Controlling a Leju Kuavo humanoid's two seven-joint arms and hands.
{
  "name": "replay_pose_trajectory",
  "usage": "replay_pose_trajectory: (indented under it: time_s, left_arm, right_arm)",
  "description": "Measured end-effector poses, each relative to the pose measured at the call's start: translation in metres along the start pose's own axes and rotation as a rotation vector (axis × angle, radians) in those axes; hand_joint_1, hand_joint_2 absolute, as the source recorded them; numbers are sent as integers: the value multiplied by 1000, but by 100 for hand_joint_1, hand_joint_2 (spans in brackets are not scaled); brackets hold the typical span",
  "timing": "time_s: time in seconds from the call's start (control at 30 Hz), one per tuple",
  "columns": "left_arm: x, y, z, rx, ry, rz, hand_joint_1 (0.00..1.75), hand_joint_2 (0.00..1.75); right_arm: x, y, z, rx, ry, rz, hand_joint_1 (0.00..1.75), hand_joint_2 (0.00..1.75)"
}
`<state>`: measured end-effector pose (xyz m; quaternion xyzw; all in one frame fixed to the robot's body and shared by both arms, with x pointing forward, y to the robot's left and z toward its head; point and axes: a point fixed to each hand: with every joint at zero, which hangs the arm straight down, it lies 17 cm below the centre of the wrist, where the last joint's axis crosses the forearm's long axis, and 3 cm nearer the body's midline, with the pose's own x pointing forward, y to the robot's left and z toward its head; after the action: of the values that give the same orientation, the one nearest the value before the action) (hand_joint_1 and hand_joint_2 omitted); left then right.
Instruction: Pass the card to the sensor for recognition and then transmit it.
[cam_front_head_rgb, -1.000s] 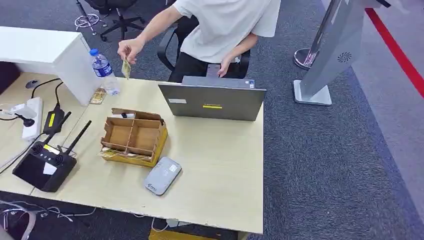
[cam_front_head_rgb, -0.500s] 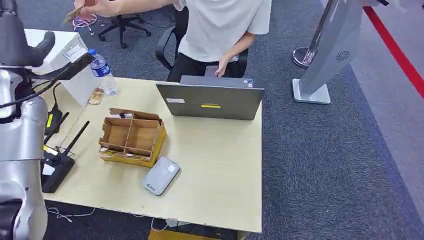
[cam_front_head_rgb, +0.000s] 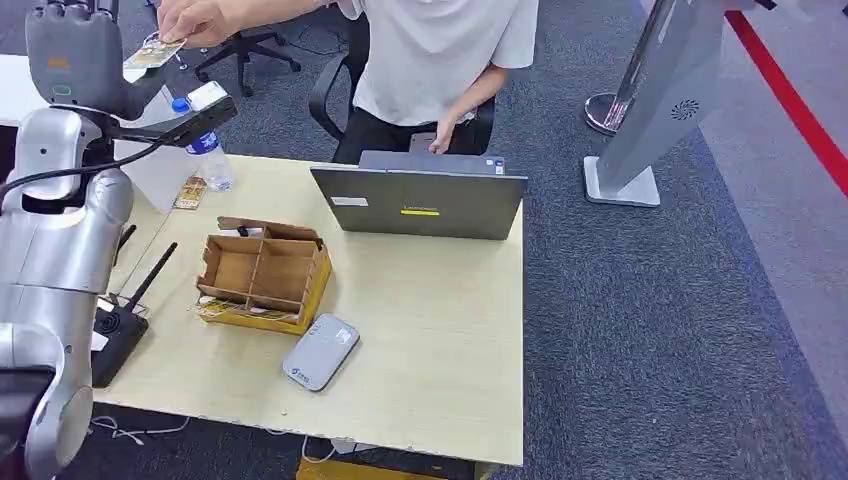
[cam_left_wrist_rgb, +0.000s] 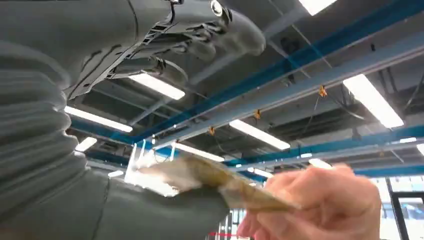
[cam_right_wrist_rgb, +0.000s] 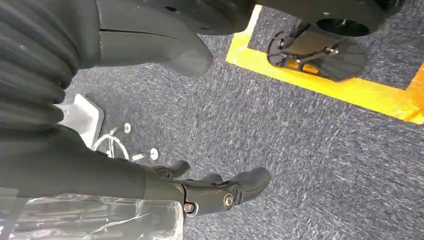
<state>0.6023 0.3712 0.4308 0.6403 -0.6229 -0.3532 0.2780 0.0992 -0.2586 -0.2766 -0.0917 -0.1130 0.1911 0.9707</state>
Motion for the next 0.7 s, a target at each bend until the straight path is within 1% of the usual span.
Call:
replay_pose_trajectory:
  time_s: [0.27, 0.57, 0.7]
  left_arm:
    - [2, -22, 6, -64, 3, 37, 175, 175]
    - [7, -28, 7, -76, -7, 57, 175, 175]
    - [18, -36, 10, -102, -26, 89, 175, 175]
  right_arm:
    - [-3, 1, 0, 1, 2, 2, 0, 175]
    - [-4, 0, 0, -1, 5, 7, 0, 175]
    - [-4, 0, 0, -2, 5, 11, 0, 175]
